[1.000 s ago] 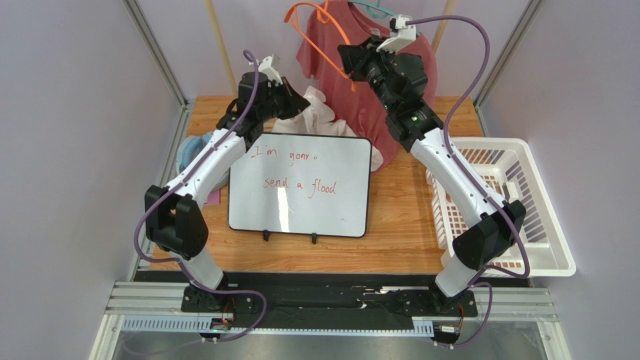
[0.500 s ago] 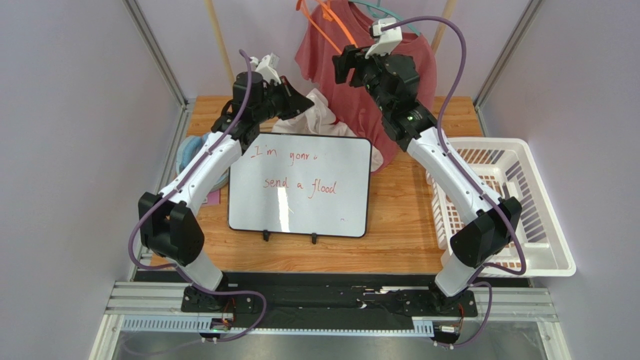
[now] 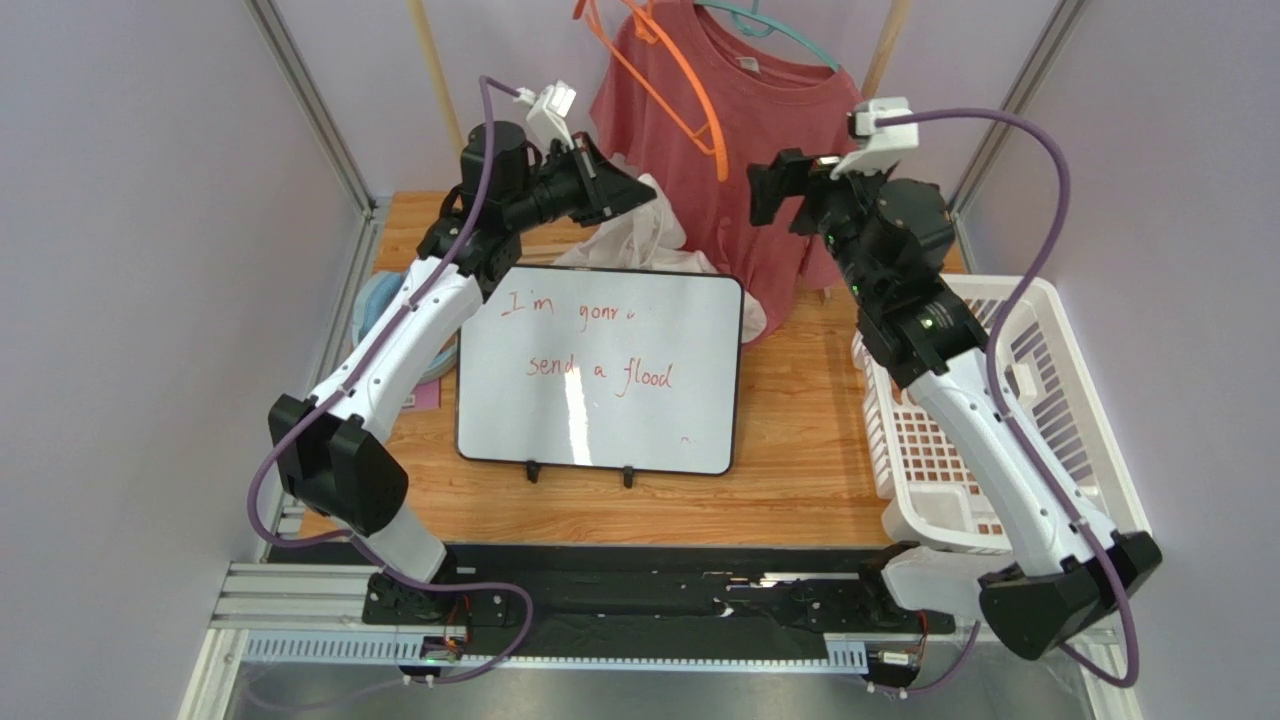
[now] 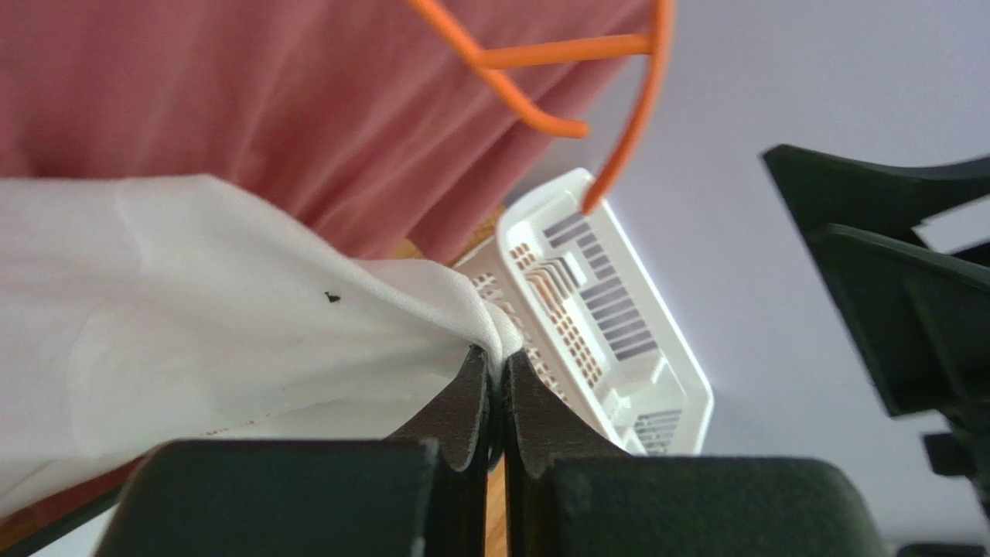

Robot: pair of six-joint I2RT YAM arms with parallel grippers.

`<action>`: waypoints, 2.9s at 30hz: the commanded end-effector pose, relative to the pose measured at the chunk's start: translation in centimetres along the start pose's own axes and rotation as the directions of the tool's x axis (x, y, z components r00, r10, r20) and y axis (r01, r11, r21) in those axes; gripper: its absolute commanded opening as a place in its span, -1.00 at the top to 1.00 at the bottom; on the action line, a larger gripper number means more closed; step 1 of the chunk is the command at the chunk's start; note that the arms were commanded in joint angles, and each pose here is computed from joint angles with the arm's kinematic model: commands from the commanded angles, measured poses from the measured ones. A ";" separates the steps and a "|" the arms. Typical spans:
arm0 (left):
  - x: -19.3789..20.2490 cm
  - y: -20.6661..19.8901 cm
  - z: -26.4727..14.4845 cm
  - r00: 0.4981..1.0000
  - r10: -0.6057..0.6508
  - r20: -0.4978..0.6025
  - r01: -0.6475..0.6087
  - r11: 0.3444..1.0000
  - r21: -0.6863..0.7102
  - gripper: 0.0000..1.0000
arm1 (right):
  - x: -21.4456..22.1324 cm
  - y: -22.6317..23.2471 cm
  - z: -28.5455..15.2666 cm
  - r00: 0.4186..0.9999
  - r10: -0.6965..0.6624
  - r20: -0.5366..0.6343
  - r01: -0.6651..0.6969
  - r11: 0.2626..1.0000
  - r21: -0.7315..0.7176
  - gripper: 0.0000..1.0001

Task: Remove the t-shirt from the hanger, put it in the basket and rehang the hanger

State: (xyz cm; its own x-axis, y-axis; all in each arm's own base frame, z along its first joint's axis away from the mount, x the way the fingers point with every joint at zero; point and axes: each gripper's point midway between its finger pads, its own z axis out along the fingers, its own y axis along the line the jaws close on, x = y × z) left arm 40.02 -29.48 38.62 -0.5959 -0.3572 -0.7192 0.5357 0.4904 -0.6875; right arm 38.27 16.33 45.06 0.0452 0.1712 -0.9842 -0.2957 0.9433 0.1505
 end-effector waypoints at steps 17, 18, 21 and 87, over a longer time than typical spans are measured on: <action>-0.9 -17.7 -1.4 0.991 0.128 0.027 -0.128 0.914 0.385 1.00 | 7.6 5.9 -1.5 0.995 0.010 0.100 0.038 0.883 -0.468 -1.00; -0.9 -18.0 -1.4 0.992 0.125 0.023 -0.124 0.911 0.393 1.00 | 7.8 5.9 -1.4 0.995 0.009 0.099 0.039 0.882 -0.469 -1.00; -0.7 -18.8 -0.9 0.992 0.122 0.017 -0.118 0.900 0.419 1.00 | 8.1 5.8 -0.6 0.995 0.024 0.101 0.024 0.889 -0.457 -0.97; 9.7 -7.8 -18.4 0.968 0.250 0.034 -0.249 0.968 -0.016 0.03 | -26.9 -14.8 -16.8 0.844 -0.327 0.424 -0.041 0.750 0.661 1.00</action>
State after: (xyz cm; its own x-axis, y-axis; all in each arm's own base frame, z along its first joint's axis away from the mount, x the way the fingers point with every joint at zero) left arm 18.62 -22.02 38.46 -0.4343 -0.2715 -0.8588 0.6522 0.5629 -0.5078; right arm 26.59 -4.39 68.51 0.5561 0.0318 -0.8305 0.2653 0.9402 0.2136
